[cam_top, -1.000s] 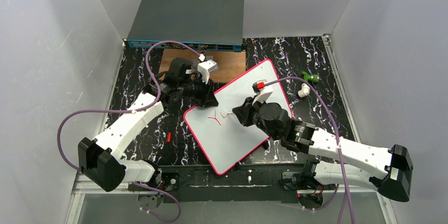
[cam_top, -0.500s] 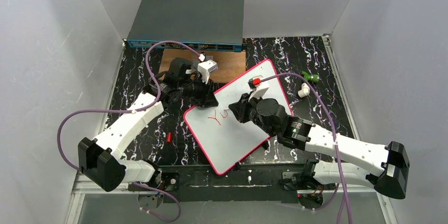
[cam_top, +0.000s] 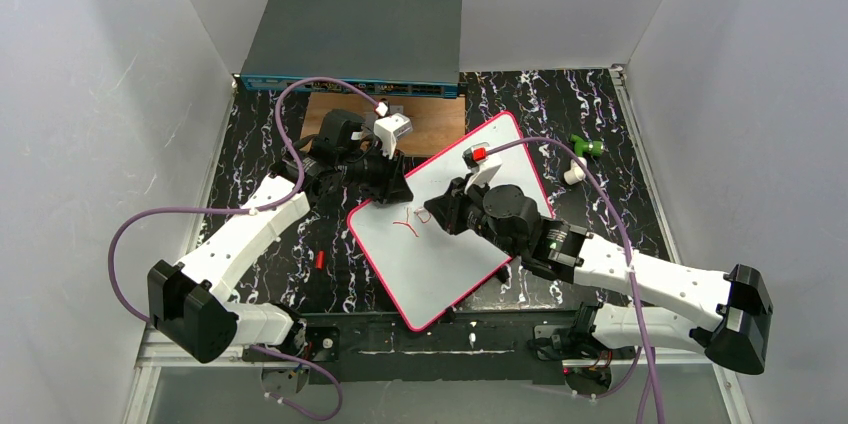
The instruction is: Write a sentence on the whiteboard
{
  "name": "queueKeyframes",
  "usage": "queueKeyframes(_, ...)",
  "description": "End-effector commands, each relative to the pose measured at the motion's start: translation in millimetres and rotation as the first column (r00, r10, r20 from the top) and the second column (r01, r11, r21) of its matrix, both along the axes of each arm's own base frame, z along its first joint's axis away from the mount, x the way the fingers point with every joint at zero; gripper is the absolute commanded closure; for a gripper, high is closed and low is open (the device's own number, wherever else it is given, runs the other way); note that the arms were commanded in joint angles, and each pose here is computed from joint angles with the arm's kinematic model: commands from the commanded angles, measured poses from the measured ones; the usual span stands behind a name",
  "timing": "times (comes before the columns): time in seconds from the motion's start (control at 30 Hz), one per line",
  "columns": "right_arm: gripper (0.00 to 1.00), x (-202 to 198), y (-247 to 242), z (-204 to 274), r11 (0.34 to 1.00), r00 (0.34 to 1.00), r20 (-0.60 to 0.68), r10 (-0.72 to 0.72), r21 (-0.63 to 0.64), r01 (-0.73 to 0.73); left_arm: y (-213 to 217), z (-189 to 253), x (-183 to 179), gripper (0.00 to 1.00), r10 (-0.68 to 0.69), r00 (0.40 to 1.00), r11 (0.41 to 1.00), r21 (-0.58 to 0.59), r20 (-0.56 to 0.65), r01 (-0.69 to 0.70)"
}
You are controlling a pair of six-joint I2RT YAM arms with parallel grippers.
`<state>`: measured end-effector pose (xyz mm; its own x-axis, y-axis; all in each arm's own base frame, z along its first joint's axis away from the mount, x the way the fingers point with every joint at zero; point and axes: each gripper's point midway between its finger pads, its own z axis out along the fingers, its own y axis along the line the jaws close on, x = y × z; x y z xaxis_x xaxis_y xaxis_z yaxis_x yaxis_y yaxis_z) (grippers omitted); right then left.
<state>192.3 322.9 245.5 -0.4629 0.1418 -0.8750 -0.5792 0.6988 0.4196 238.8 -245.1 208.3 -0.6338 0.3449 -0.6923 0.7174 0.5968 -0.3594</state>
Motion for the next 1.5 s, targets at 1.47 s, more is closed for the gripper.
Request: queueKeyframes(1.47, 0.99, 25, -29, 18, 0.988, 0.988, 0.038, -0.149, 0.042, 0.147, 35, -26, 3, 1.0, 0.01, 0.997, 0.98, 0.196, 0.081, -0.025)
